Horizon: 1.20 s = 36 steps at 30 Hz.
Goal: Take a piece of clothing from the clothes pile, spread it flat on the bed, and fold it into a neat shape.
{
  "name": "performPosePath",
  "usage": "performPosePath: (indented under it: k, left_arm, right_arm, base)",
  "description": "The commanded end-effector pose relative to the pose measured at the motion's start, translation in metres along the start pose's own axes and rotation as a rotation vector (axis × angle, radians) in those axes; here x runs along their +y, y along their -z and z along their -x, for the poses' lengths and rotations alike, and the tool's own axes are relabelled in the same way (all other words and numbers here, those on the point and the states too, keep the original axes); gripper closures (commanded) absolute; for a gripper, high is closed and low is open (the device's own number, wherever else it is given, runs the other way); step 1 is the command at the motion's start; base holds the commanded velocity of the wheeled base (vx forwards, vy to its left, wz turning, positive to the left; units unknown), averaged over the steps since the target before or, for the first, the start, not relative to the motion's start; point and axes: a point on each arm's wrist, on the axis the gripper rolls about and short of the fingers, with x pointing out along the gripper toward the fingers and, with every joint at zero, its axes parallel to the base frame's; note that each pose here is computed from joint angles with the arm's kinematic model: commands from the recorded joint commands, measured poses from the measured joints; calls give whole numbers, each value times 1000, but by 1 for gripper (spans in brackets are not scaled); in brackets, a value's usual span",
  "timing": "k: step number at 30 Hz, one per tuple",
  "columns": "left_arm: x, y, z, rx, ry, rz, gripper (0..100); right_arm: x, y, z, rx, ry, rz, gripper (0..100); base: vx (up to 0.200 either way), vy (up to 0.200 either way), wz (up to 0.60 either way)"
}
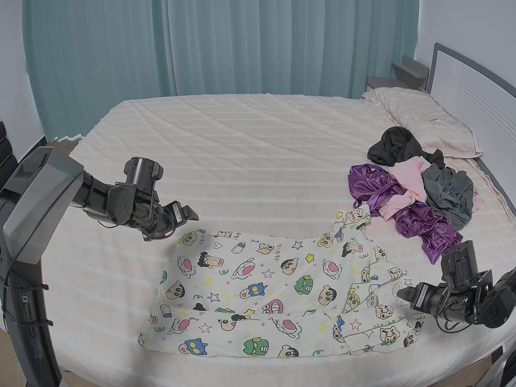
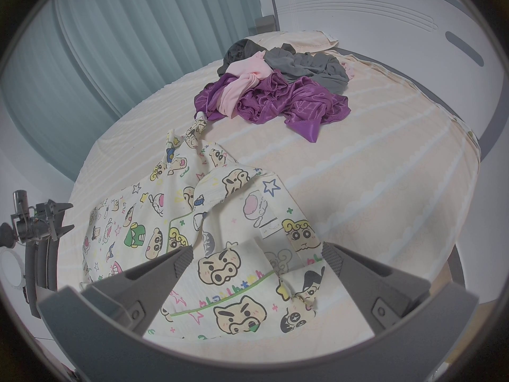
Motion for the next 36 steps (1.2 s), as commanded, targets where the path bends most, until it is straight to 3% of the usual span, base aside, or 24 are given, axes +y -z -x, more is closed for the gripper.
performPosePath:
  k: [1, 13, 22, 23, 31, 36]
  left_arm:
    - [12, -3, -37, 85, 33, 17, 0]
    - [19, 0, -80, 100, 28, 7, 0]
    - [11, 4, -85, 110, 49, 6, 0]
    - [11, 4, -85, 110, 45, 9, 100]
    - [12, -4, -75, 87, 37, 86, 100]
    - [2, -17, -55, 33, 44, 124, 100]
  right_arm:
    - [0, 2, 1, 2, -2, 6, 0]
    - [1, 3, 1, 5, -5, 8, 0]
    - [8, 5, 0, 17, -27, 27, 0]
    - [9, 4, 0, 13, -31, 27, 0]
    - [16, -9, -2, -24, -55, 7, 0]
    - [34, -37, -5, -73, -139, -29, 0]
  base:
    - [0, 0, 0]
    - [0, 0, 0]
    - [0, 0, 0]
    - [0, 0, 0]
    - [0, 0, 0]
    - [0, 0, 0]
